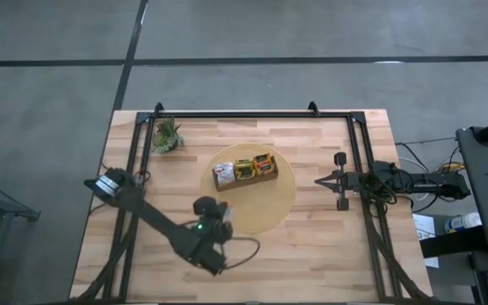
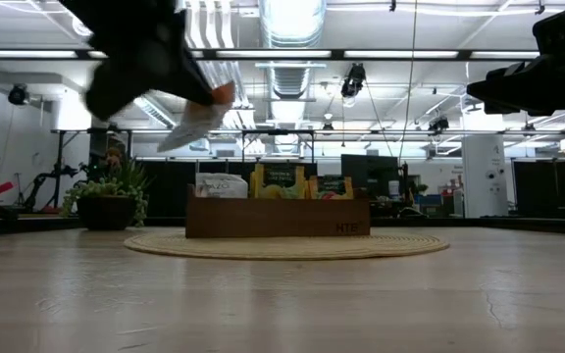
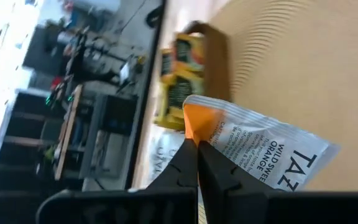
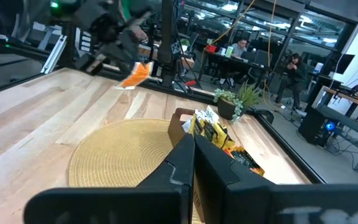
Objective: Pick & Place Tea
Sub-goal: Put the white tea bag into the left section of the wooden organizer
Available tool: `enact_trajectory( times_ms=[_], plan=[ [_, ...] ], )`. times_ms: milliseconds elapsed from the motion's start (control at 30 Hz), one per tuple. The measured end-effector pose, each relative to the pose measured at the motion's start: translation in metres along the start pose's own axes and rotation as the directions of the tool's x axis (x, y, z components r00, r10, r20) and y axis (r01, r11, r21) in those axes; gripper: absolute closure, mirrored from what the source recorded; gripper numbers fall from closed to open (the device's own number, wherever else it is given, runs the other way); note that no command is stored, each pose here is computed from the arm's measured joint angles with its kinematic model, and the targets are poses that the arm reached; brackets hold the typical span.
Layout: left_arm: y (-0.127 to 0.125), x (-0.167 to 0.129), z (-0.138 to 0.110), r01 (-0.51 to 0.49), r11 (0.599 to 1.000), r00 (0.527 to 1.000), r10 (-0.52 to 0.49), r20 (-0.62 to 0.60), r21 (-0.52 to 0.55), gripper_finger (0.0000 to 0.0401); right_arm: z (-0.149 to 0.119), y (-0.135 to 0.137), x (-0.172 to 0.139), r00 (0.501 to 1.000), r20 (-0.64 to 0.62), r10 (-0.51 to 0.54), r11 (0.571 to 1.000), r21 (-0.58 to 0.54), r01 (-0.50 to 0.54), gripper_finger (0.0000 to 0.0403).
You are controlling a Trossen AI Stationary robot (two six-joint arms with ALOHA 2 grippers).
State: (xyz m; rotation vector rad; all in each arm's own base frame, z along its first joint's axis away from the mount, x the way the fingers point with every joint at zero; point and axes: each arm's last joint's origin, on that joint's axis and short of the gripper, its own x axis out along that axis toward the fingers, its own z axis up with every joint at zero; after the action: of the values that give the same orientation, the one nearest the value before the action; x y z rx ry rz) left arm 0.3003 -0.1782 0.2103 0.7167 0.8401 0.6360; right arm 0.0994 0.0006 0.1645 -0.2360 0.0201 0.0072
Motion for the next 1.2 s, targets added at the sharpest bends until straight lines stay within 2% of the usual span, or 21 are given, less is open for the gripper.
enact_trajectory(
  times_ms=[200, 433, 767, 1200],
  plan=[
    [0.016, 0.033, 0.006, -0.089, 0.99, 0.995, 0.083, -0.05, -0.113, 0.0401, 0.0, 0.0, 0.0, 1.0, 0.0, 0.0, 1.0, 0.0, 0.0, 0.0394],
    [0.032, 0.064, 0.005, -0.209, 0.965, 0.976, 0.195, -0.098, -0.159, 0.0401, 0.0, 0.0, 0.0, 1.0, 0.0, 0.0, 1.0, 0.0, 0.0, 0.0394],
    [0.04, 0.103, -0.014, -0.276, 0.942, 0.951, 0.239, -0.198, -0.189, 0.0401, 0.0, 0.0, 0.0, 1.0, 0.0, 0.0, 1.0, 0.0, 0.0, 0.0394],
    [0.037, 0.126, -0.029, -0.304, 0.925, 0.94, 0.253, -0.228, -0.229, 0.0401, 0.0, 0.0, 0.0, 1.0, 0.0, 0.0, 1.0, 0.0, 0.0, 0.0394]
  ],
)
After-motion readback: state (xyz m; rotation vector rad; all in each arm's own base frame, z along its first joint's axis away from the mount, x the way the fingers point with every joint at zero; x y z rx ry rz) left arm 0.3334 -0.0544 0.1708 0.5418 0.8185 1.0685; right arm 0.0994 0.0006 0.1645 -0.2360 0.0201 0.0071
